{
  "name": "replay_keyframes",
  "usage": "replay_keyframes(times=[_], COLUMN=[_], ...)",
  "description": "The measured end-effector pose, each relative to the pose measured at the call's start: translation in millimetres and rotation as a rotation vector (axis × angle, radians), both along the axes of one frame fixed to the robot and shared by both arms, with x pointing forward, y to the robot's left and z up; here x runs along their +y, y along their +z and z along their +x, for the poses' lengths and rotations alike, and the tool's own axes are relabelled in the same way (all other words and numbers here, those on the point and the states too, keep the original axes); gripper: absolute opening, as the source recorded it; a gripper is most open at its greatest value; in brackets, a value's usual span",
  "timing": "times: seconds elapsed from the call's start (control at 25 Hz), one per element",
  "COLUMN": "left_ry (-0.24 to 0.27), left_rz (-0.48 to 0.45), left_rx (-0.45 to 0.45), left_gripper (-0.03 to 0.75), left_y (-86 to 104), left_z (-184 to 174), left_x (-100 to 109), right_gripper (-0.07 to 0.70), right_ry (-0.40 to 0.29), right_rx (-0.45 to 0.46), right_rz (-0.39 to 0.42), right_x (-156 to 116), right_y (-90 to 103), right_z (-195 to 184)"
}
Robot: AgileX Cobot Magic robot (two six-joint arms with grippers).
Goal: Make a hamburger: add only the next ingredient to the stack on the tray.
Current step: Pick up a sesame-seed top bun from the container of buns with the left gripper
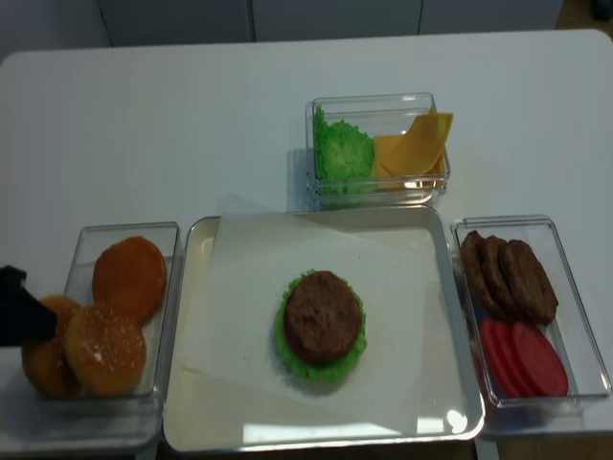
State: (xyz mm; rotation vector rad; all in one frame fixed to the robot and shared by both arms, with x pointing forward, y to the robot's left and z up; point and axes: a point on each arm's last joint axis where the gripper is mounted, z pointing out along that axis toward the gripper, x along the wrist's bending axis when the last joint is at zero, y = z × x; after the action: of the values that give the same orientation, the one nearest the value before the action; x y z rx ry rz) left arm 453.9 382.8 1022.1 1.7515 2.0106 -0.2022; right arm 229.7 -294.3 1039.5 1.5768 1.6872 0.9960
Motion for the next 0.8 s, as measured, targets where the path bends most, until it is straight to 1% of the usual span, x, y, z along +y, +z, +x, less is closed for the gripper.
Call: replay_keyframes(times=[0.32,0.56,0.68,0.8], left_ry=[-0.003,0.000,0.034,0.085], left_rz=[0.019,0.014,0.012,0.005], left_rx=[-0.029,-0.094,-0.137,-0.204], left_gripper=[0.185,0.185,0.182,0.182], left_y=[7.8,20.7,34.8,57.3], left_z=[0.6,0.3,7.2,15.0], left_x=[0.5,-3.3,-1.1,0.7], right_gripper=[0.253,0.253,0.253,0.253], right_ry=[0.000,0.000,-0.001,-0.005], right_rx=[0.000,0.000,0.000,0.001], right_rz=[0.000,0.000,0.002,0.008], right_x=[0.0,0.0,0.0,0.0], right_y=[0.0,0.0,0.0,0.0], right_z=[0.0,0.0,0.0,0.0])
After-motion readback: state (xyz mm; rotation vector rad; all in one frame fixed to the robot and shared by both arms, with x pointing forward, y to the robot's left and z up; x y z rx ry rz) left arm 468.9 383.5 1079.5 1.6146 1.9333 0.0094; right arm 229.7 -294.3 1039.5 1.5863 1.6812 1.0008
